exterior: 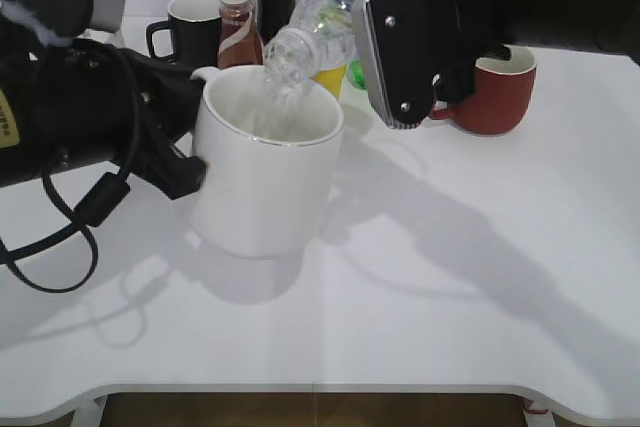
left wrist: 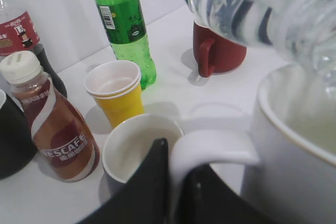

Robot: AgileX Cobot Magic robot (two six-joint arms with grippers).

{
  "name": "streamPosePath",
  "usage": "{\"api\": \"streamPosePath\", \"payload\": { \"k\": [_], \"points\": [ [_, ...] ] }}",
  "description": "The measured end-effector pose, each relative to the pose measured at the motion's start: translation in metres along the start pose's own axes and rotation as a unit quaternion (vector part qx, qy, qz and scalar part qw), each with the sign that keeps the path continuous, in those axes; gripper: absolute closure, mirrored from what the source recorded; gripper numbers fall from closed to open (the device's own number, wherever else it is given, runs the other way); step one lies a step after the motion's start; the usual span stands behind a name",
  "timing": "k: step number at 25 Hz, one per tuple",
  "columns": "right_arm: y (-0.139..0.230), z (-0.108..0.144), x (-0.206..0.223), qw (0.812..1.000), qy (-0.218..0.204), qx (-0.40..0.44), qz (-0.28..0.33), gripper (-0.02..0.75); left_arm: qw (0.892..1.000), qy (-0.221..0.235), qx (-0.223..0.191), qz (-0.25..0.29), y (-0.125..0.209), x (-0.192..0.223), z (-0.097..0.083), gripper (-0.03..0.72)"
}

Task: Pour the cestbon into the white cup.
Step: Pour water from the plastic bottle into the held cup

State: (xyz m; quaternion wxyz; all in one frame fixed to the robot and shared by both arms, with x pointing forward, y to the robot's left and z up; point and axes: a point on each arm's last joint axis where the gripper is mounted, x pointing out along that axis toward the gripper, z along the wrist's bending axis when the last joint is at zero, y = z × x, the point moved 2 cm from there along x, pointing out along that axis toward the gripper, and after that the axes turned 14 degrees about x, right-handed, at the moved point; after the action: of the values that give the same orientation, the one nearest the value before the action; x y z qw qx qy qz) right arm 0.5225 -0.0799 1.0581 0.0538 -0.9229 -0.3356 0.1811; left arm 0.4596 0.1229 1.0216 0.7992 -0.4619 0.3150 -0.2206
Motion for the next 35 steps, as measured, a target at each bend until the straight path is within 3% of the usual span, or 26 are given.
{"api": "streamPosePath", "payload": {
  "k": [12, 19, 35],
  "points": [
    [-0.003, -0.003, 0.000, 0.998, 0.016, -0.054, -0.015, 0.278, 1.000, 0.000, 0.000, 0.002, 0.000, 0.000, 0.000, 0.657],
    [-0.006, -0.013, -0.001, 0.996, 0.058, -0.062, -0.021, 0.278, 1.000, 0.001, 0.000, 0.002, 0.000, 0.000, 0.000, 0.657],
    [-0.006, -0.015, -0.001, 0.994, 0.065, -0.084, -0.020, 0.278, 1.000, 0.001, 0.001, 0.006, 0.001, 0.000, 0.000, 0.657]
  ]
}}
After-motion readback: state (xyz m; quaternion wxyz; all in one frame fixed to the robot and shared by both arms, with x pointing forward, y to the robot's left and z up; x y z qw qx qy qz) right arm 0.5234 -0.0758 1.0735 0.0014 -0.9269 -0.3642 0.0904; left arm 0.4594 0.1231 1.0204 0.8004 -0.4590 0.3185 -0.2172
